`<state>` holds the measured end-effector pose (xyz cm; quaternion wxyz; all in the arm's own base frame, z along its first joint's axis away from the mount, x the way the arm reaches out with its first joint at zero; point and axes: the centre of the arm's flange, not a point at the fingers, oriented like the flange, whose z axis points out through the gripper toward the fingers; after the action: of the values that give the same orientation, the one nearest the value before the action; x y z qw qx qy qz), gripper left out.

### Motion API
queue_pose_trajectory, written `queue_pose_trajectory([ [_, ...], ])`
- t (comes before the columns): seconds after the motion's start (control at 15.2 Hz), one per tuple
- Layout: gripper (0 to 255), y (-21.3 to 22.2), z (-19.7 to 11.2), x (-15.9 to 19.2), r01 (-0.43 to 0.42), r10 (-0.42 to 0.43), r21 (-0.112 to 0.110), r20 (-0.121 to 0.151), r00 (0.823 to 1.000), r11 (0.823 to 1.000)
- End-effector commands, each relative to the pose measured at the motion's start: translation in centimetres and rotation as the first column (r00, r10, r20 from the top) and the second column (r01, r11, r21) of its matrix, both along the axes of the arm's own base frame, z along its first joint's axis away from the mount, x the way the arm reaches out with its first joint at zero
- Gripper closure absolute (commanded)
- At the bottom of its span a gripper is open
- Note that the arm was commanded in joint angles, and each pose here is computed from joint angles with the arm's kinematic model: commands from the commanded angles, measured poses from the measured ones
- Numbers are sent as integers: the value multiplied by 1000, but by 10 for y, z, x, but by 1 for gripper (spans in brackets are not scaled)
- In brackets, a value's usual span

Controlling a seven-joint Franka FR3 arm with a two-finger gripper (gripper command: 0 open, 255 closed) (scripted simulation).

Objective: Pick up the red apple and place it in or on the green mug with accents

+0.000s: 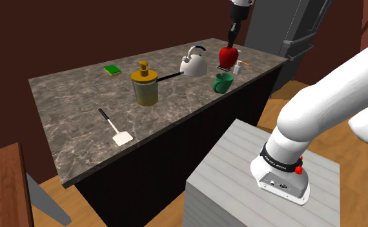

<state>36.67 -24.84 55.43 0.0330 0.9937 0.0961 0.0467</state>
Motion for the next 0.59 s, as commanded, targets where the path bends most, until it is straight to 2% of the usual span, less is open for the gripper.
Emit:
queue_pose_trajectory([
  [0.0, 255, 0, -11, -1, 0, 0, 0, 1, 1000, 1000],
  [0.53, 255, 0, -54, -1, 0, 0, 0, 1, 1000, 1000],
])
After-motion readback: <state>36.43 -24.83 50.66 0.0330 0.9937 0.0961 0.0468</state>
